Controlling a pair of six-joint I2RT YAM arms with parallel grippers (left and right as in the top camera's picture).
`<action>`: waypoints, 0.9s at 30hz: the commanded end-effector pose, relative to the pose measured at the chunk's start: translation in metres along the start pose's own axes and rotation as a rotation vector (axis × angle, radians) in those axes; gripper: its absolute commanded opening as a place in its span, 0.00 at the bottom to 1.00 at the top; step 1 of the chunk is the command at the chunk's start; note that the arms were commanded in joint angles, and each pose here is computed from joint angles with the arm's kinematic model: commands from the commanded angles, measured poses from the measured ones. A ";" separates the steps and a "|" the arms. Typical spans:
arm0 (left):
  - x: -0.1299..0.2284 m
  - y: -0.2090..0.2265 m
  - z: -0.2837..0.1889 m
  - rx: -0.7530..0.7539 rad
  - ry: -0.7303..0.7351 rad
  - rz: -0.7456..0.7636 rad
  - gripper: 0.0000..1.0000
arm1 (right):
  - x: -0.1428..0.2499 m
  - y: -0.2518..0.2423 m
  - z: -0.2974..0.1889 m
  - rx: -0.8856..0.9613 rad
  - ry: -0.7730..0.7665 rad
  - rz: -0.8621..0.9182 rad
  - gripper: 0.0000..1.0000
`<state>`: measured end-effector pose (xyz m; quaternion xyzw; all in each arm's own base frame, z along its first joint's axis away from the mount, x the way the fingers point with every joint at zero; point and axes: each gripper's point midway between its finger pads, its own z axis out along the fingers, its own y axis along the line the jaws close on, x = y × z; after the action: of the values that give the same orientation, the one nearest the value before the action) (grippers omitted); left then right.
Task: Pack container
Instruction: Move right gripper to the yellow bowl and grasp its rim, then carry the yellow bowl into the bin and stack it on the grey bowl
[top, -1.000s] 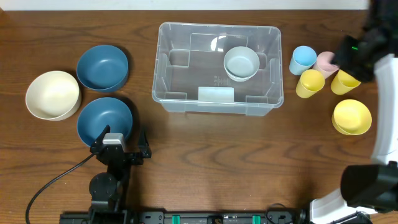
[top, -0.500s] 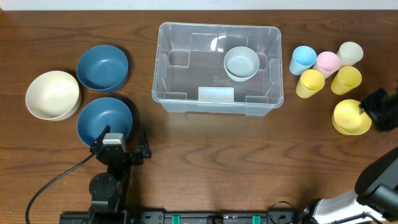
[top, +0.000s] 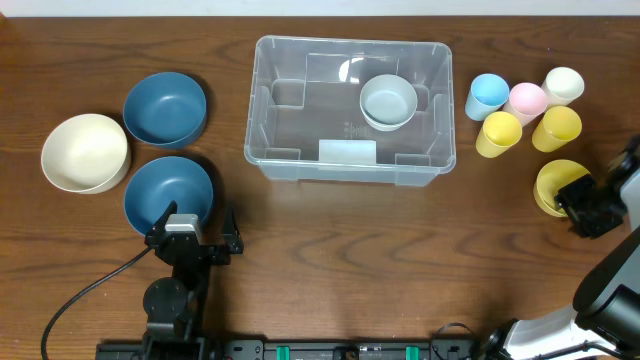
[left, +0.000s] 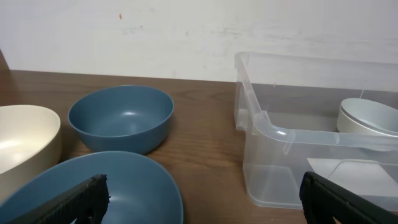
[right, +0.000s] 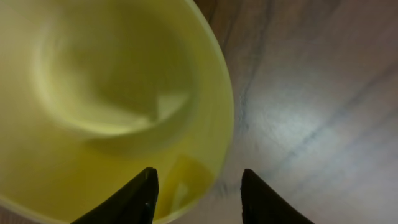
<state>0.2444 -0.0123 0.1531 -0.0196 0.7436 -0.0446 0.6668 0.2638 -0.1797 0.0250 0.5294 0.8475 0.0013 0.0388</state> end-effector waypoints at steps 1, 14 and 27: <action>0.017 0.004 0.001 -0.018 0.048 -0.005 0.98 | 0.006 -0.006 0.010 0.001 0.005 0.035 0.39; 0.017 0.004 0.001 -0.018 0.048 -0.005 0.98 | 0.025 -0.006 0.015 0.002 0.065 0.026 0.01; 0.017 0.004 0.001 -0.018 0.048 -0.005 0.98 | 0.060 0.079 -0.111 -0.345 -0.146 -0.270 0.01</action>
<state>0.2444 -0.0123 0.1531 -0.0197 0.7436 -0.0448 0.6668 0.2865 -0.1026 0.0844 0.4408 0.8866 0.0789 0.1156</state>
